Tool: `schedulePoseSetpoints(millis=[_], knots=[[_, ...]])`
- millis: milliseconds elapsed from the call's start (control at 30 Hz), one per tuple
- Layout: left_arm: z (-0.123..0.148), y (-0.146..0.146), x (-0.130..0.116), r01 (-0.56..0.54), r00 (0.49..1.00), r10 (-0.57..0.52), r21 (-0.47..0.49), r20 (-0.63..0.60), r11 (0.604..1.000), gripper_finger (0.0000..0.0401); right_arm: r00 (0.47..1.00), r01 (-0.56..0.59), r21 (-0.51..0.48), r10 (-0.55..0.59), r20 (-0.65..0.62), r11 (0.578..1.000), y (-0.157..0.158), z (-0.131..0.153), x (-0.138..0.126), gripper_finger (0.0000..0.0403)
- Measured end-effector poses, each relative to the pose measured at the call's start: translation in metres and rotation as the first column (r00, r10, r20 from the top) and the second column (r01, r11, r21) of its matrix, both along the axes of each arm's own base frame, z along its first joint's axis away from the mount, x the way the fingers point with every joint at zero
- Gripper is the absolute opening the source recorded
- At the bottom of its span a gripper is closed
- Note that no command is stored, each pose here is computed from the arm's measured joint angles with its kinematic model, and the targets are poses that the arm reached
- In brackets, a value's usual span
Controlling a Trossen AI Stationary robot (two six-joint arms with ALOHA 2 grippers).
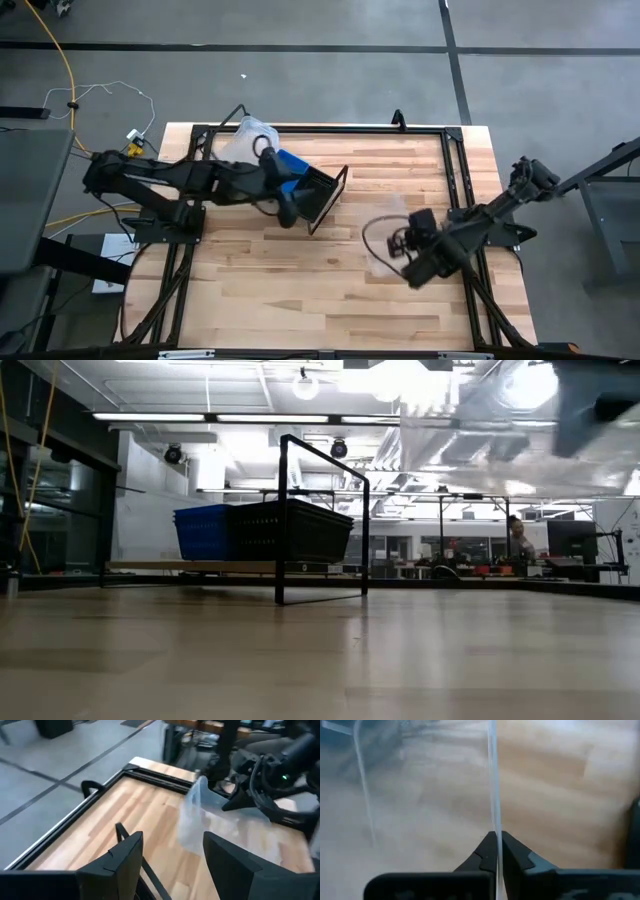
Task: Stack baskets on shelf by color
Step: Stack the transparent bin on top of the other transparent bins on the shelf
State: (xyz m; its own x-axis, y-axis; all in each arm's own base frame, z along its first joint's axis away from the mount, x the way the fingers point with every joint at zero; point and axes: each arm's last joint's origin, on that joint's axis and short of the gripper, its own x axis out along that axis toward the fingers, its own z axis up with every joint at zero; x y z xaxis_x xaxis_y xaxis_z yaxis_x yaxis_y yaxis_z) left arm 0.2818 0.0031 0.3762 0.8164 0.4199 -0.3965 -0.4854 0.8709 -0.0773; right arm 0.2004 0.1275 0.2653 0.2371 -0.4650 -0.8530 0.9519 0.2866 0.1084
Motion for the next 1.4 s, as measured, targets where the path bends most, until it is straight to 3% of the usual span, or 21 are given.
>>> schedulePoseSetpoints(millis=[167, 400, 667, 1000, 1400], knots=[[0.006, 0.005, 0.031, -0.055, 0.998, 0.055, -0.013, -0.017, 0.998, 0.0195, 0.996, 0.068, -0.164, -0.059, 0.063, 0.984, -0.031, 0.02, 0.018, 0.0], [0.012, 0.005, 0.061, -0.087, 0.996, 0.087, -0.033, 0.009, 0.996, 0.0195, 0.997, 0.072, -0.345, -0.056, 0.057, 0.936, -0.062, 0.057, 0.036, 0.0], [0.013, 0.016, 0.066, -0.328, 0.937, 0.334, -0.073, 0.099, 0.942, 0.0195, 0.989, 0.136, -0.486, -0.088, 0.12, 0.864, -0.09, 0.081, 0.048, 0.0], [0.018, 0.035, 0.066, -0.423, 0.843, 0.487, -0.278, 0.227, 0.862, 0.0195, 0.983, 0.177, -0.561, -0.112, 0.148, 0.809, -0.11, 0.09, 0.057, 0.0], [0.012, 0.052, 0.076, -0.458, 0.786, 0.552, -0.337, 0.278, 0.823, 0.0195, 0.976, 0.186, -0.617, -0.074, 0.202, 0.765, -0.123, 0.097, 0.079, 0.0]])
